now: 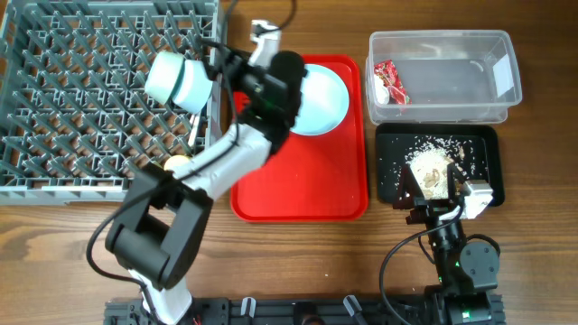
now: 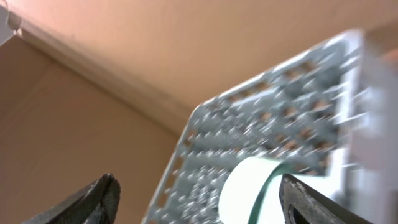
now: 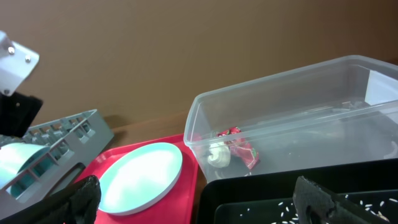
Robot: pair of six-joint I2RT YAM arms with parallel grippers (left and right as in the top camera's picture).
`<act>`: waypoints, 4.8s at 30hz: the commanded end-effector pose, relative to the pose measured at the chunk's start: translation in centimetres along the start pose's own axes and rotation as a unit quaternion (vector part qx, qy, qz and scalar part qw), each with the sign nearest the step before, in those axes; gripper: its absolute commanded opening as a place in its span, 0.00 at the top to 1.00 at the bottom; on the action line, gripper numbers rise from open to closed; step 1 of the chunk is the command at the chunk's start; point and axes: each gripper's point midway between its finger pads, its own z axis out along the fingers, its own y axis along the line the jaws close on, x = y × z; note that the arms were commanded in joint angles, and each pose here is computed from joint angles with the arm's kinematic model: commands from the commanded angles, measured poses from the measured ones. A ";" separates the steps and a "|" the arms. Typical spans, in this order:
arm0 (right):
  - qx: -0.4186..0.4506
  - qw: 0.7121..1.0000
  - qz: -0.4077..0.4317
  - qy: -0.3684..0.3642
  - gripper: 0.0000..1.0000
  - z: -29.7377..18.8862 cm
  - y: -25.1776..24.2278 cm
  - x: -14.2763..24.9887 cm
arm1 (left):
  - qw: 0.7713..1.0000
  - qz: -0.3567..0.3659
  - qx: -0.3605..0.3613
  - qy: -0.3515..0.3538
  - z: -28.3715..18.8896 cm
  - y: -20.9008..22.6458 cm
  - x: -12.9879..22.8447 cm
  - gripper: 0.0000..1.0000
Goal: Sort waste into correct bins and load items into the dishwasher rack
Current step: 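Move the left gripper over the white plate on the red tray, then grasp the white plate rim with the left gripper and lift, then carry the white plate into the rack and stand it upright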
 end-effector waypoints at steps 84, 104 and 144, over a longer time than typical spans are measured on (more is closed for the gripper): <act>0.005 1.000 0.004 -0.010 0.00 -0.1 -0.1 -0.4 | 0.922 -0.200 0.284 0.170 0.0 7.1 3.2 0.96; 0.005 1.000 0.004 -0.010 0.00 -0.1 -0.1 -0.4 | 0.968 -0.030 -0.110 0.222 7.1 19.6 9.4 0.96; 0.005 1.000 0.003 -0.010 0.00 -0.1 -0.1 -0.4 | 0.951 0.196 0.068 0.230 17.1 12.4 12.3 0.96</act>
